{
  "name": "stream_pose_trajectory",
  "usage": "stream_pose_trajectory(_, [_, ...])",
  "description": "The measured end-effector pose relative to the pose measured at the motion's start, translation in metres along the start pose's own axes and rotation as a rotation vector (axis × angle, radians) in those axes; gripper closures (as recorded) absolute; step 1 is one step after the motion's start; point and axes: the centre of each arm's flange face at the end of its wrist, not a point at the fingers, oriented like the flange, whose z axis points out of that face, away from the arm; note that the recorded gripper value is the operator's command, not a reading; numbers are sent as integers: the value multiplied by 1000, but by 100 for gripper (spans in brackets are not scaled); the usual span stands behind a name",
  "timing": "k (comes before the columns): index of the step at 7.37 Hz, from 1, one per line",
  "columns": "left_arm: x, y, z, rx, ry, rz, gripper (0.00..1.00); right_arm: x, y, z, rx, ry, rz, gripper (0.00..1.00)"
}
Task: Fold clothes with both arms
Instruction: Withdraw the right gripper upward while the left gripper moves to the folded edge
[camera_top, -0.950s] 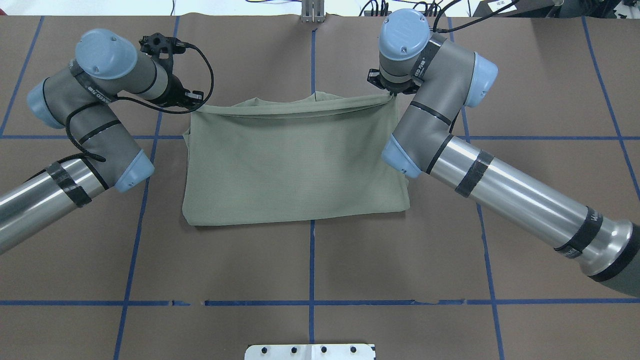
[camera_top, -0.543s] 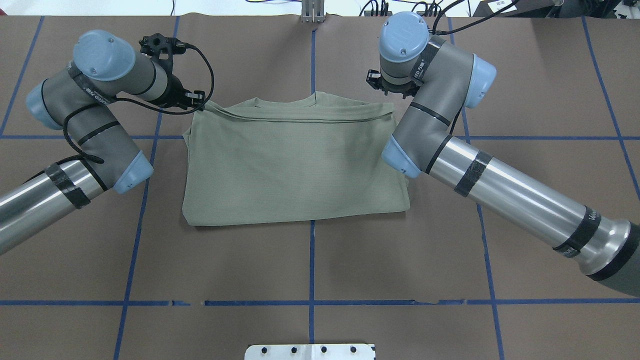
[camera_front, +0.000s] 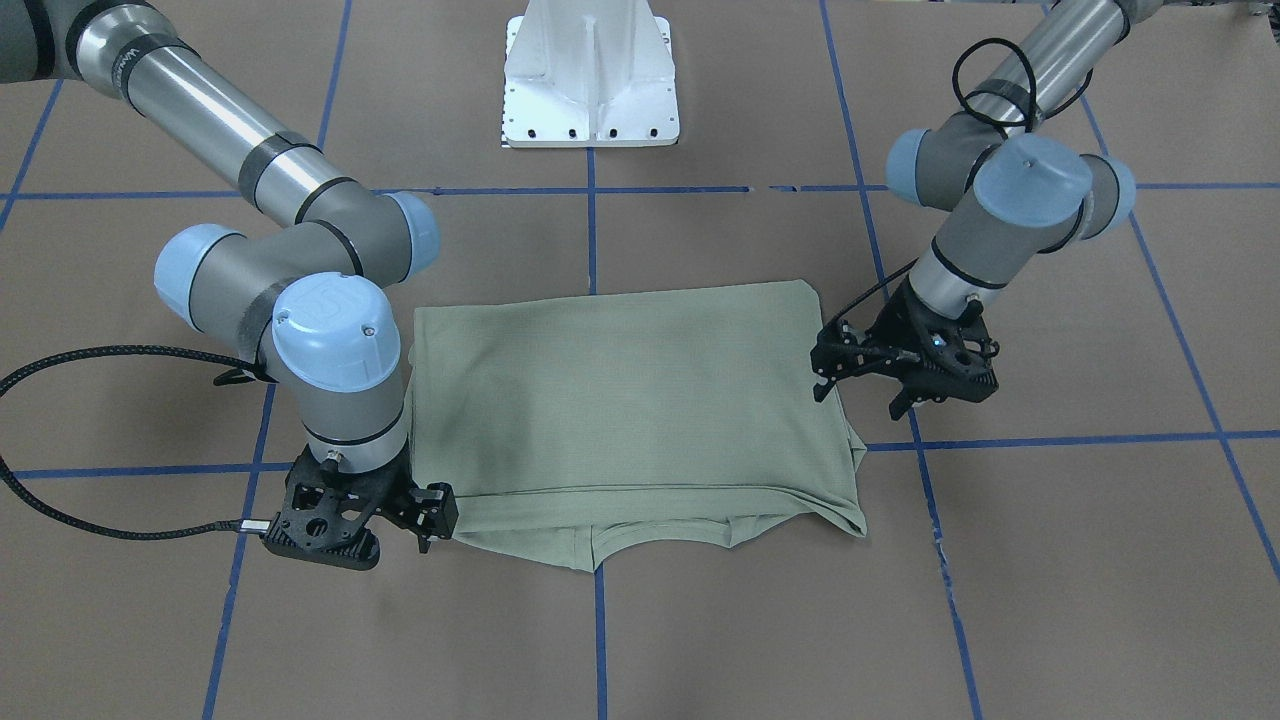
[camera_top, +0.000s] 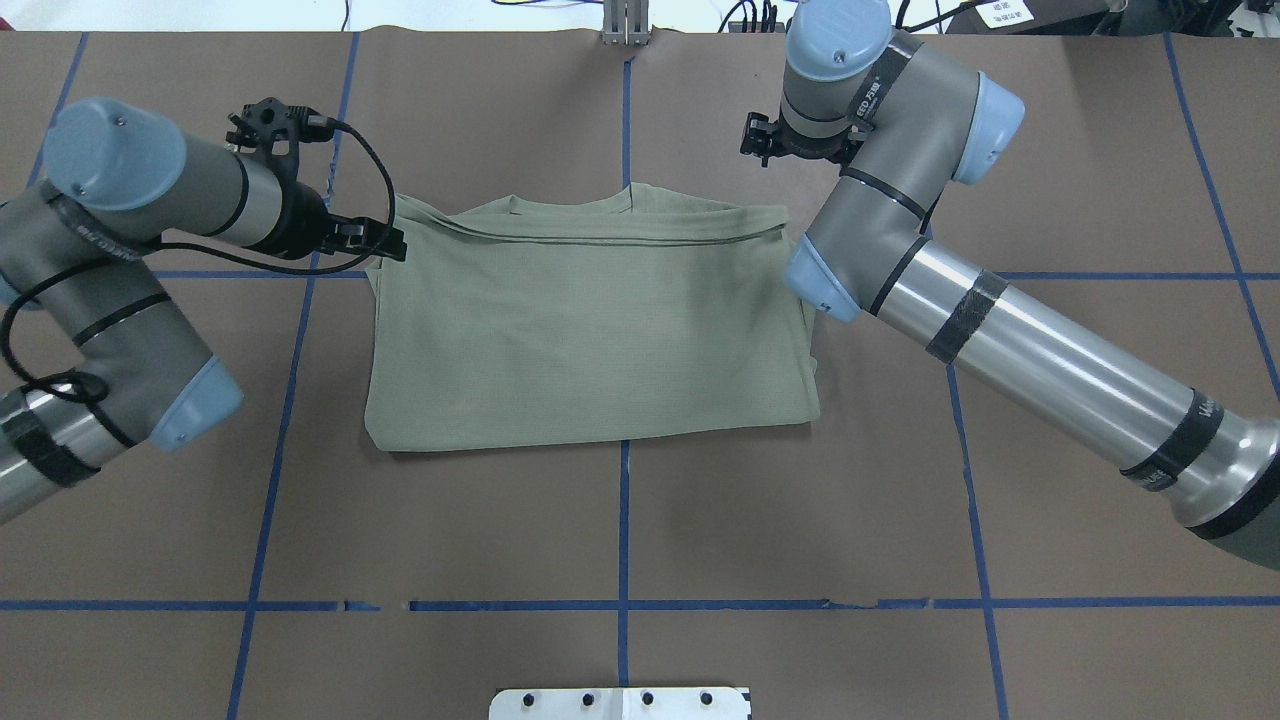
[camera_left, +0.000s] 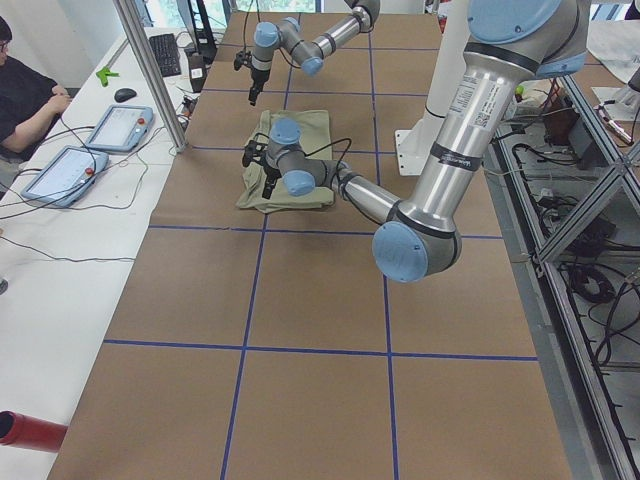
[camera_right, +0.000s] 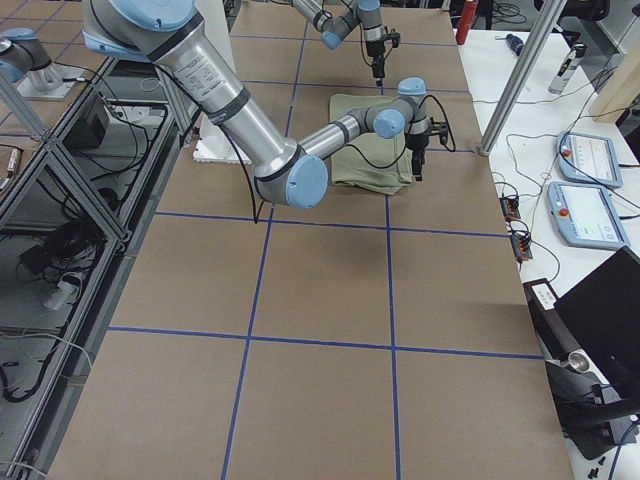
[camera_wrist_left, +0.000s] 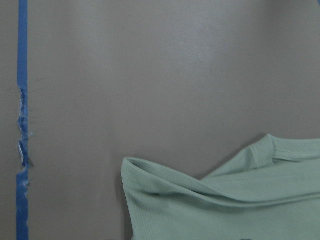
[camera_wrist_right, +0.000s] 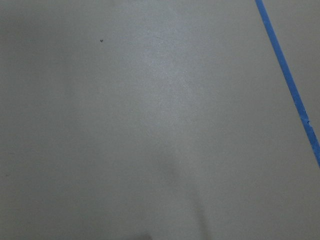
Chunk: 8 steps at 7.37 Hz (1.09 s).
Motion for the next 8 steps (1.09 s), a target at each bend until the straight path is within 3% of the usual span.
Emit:
stream_pose_trajectory(3, [20, 113, 4, -47, 63, -97, 1, 5, 0, 3, 11, -27, -9, 0])
stream_pose_trajectory(4, [20, 132, 15, -49, 59, -109, 2, 5, 1, 3, 12, -29, -10, 0])
stream_pose_trajectory(5, [18, 141, 25, -54, 49, -115, 12, 5, 1, 3, 12, -29, -10, 0])
stream_pose_trajectory(7, [16, 145, 34, -59, 38, -124, 78, 6, 1, 4, 12, -28, -10, 0])
stream_pose_trajectory(8, [16, 145, 35, -59, 37, -132, 100, 6, 1, 4, 12, -28, -10, 0])
